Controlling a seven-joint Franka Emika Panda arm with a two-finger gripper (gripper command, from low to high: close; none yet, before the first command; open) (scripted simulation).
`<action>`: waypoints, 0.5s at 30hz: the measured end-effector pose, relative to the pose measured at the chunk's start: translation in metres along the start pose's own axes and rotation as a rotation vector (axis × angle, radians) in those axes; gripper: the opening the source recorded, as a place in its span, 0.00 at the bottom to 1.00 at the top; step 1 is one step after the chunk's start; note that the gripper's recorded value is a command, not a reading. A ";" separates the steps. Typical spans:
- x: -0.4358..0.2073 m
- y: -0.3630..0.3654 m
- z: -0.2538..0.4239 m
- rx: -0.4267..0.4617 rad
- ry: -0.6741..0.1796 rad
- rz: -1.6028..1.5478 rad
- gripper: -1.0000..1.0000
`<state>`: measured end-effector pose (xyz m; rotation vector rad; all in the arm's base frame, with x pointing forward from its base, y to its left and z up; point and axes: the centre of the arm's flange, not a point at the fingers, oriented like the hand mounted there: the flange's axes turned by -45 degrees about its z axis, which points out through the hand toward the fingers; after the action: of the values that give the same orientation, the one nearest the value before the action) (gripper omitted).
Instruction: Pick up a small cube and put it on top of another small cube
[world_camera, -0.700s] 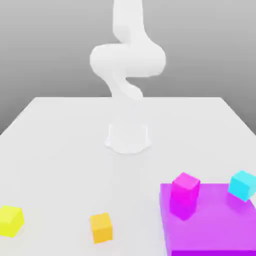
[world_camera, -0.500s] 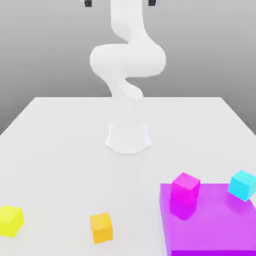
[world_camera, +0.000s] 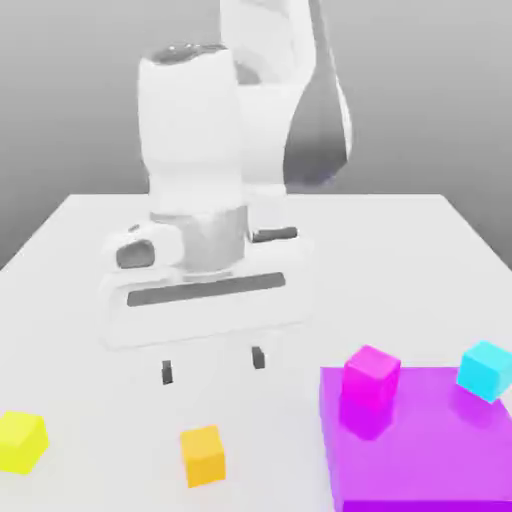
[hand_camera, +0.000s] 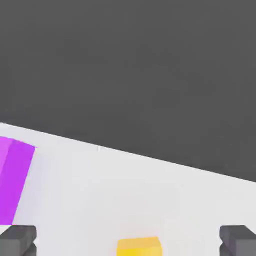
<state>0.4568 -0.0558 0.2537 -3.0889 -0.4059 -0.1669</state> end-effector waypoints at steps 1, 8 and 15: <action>-0.009 0.001 0.017 -0.001 -0.030 -0.011 0.50; -0.038 0.005 0.108 -0.008 -0.108 -0.043 0.50; -0.040 0.005 0.123 -0.006 -0.110 -0.042 0.00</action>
<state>0.4319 -0.0663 0.1267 -3.1060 -0.4748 0.0013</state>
